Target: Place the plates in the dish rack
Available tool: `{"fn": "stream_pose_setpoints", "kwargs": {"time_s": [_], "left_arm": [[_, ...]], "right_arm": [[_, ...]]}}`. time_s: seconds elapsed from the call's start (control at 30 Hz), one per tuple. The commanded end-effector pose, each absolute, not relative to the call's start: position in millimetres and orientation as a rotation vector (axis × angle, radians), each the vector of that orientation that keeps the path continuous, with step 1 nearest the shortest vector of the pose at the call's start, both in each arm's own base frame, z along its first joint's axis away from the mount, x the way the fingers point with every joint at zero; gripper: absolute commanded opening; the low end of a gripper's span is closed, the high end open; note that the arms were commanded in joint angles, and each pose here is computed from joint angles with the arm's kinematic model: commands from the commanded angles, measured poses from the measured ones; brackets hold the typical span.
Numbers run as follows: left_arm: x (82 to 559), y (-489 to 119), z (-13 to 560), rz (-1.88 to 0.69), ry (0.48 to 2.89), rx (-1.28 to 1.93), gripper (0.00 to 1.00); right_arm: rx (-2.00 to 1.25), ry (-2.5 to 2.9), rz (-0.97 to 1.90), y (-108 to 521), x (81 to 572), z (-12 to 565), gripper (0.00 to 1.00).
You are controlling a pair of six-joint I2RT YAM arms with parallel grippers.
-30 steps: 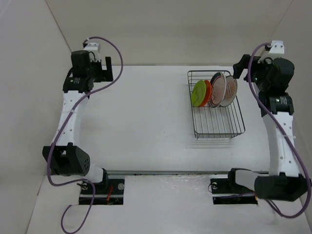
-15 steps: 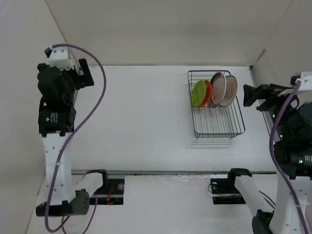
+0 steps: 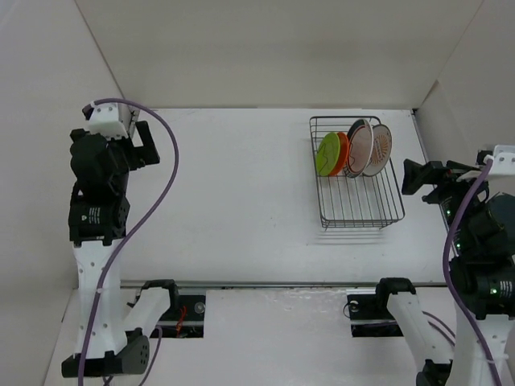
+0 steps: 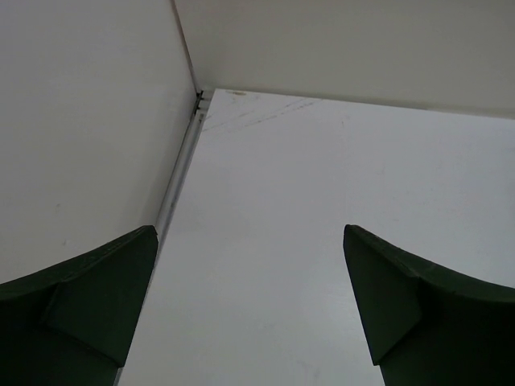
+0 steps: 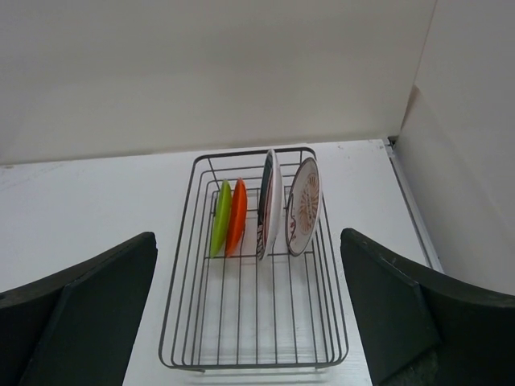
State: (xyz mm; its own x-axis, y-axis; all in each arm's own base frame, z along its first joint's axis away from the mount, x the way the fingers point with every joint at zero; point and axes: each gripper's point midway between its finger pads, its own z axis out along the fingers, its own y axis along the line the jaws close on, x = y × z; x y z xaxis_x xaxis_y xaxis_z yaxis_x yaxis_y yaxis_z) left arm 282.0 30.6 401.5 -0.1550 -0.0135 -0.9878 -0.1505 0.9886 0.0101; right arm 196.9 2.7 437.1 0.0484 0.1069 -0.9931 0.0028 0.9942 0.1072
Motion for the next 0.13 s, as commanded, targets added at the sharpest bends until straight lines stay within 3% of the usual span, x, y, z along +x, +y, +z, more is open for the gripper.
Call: {"fn": "stream_pose_setpoints", "kwargs": {"time_s": [0.0,0.1], "left_arm": [[286.6,29.5,405.5,0.096,1.701,-0.138,1.00],[286.7,29.5,405.5,0.096,1.701,-0.138,1.00]], "right_arm": [[0.115,1.461,0.070,-1.5,195.9,451.3,1.00],[0.114,1.452,0.070,-1.5,196.1,453.6,1.00]]}}
